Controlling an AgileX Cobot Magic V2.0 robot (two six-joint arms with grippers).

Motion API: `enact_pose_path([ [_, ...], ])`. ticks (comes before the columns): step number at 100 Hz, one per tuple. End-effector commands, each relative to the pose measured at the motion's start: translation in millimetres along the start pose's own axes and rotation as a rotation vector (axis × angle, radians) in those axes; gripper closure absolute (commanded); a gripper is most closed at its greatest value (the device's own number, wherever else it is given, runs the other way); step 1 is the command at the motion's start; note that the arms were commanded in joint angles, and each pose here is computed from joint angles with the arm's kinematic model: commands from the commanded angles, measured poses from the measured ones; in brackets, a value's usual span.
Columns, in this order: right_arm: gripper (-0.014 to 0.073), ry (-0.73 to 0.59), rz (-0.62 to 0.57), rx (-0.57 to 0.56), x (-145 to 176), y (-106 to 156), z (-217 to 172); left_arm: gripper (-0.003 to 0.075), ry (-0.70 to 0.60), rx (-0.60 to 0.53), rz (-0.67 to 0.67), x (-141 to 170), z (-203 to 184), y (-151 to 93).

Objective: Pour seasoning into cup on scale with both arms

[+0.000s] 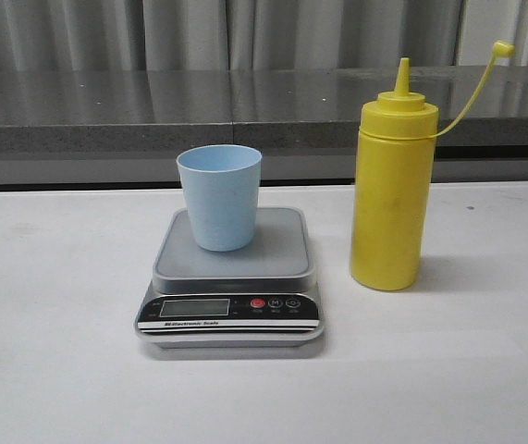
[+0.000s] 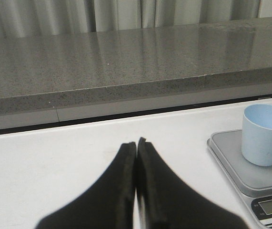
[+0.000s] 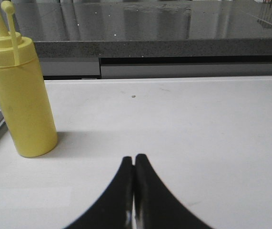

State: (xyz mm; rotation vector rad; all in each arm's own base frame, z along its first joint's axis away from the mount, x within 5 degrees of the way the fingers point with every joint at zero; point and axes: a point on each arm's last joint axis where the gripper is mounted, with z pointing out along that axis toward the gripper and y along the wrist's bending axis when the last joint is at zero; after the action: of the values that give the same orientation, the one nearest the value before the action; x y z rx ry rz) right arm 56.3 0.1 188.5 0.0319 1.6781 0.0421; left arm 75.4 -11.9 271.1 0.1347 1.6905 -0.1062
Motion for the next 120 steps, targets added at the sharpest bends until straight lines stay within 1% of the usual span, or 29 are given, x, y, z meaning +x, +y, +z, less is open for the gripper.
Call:
enact_pose_path([
  [1, 0.0663, -0.12, -0.007, -0.004, -14, 1, -3, 0.074, -0.1, -0.015, -0.02, -16, -2, 1],
  [88, 0.0663, -0.12, -0.007, -0.004, -14, 1, -3, 0.074, -0.1, -0.015, -0.02, -16, -2, 1],
  [103, 0.0663, -0.12, -0.007, -0.004, -14, 1, -3, 0.074, -0.122, -0.04, 0.085, -9, 1, 3],
  [120, 0.0663, -0.12, -0.007, -0.004, -14, 1, -3, 0.074, -0.193, -0.054, 0.114, 11, 4, 4],
])
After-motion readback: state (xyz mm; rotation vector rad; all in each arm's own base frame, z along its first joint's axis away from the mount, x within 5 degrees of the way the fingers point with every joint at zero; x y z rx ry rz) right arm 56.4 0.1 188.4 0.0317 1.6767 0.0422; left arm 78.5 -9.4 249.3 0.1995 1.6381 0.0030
